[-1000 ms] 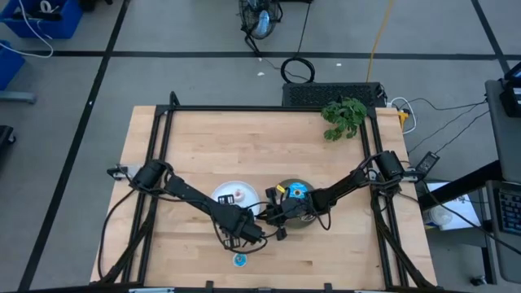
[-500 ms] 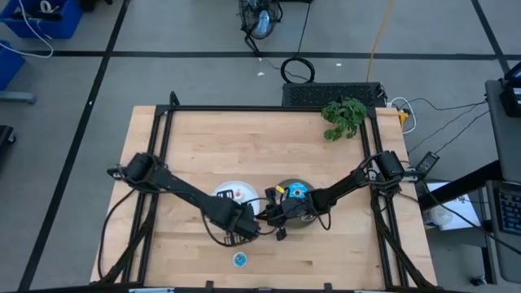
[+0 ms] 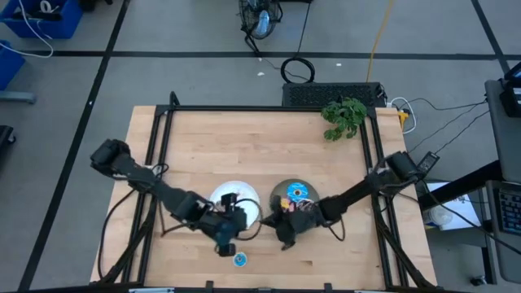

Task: Pick & Place donuts
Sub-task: Put the small red donut on the white plate

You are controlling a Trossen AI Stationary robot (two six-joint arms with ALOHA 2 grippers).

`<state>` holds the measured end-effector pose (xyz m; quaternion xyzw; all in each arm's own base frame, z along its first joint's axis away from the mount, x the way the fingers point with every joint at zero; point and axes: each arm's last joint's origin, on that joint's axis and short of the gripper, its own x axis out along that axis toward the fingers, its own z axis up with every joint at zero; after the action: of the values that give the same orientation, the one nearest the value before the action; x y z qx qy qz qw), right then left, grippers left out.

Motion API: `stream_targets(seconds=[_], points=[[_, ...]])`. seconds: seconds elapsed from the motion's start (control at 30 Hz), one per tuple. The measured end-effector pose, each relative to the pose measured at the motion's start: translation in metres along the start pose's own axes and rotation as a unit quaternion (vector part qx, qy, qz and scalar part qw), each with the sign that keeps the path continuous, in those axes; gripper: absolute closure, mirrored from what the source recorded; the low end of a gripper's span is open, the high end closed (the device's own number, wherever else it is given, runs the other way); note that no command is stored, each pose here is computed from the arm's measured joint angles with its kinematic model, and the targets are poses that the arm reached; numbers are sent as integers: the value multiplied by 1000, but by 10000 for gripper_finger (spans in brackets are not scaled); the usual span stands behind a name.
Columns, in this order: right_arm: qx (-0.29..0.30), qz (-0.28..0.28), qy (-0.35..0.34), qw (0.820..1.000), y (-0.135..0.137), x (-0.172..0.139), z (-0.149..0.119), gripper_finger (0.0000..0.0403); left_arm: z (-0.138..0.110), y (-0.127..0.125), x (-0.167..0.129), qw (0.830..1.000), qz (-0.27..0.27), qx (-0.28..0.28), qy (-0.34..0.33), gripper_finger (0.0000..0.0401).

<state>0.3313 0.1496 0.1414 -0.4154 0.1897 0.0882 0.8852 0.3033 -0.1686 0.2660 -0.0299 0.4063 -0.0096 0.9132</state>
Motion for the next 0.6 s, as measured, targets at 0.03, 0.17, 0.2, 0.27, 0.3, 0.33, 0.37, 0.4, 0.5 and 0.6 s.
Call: stream_targets(seconds=[0.03,0.17,0.2,0.27,0.3,0.33,0.37,0.4,0.5,0.6], points=[[-18,-7,0,1000,1,-4,4,398,-5,1,2,1000,-1,-1,-3,376],[-62,-41,-35,997,0,-13,21,368,-17,9,11,1000,-16,-11,-14,374],[-67,-47,-44,996,0,-14,24,356,-17,10,13,1000,-22,-15,-16,374],[-77,-54,-54,994,0,-16,27,327,-18,12,14,999,-25,-16,-13,374],[-83,-53,-56,994,0,-16,27,311,-17,12,14,999,-28,-15,-11,374],[-90,-54,-55,993,0,-16,27,295,-17,12,15,999,-37,-15,-11,374],[-94,-55,-54,993,-1,-15,26,279,-16,12,15,999,-44,-15,-13,374],[-96,-57,-52,992,-2,-14,26,263,-15,12,15,999,-50,-14,-13,374],[-94,-71,-55,992,-9,-12,24,227,-13,12,15,998,-55,-10,-19,373],[-101,-78,-67,990,-14,-10,23,208,-12,15,16,998,-53,-12,-22,373]])
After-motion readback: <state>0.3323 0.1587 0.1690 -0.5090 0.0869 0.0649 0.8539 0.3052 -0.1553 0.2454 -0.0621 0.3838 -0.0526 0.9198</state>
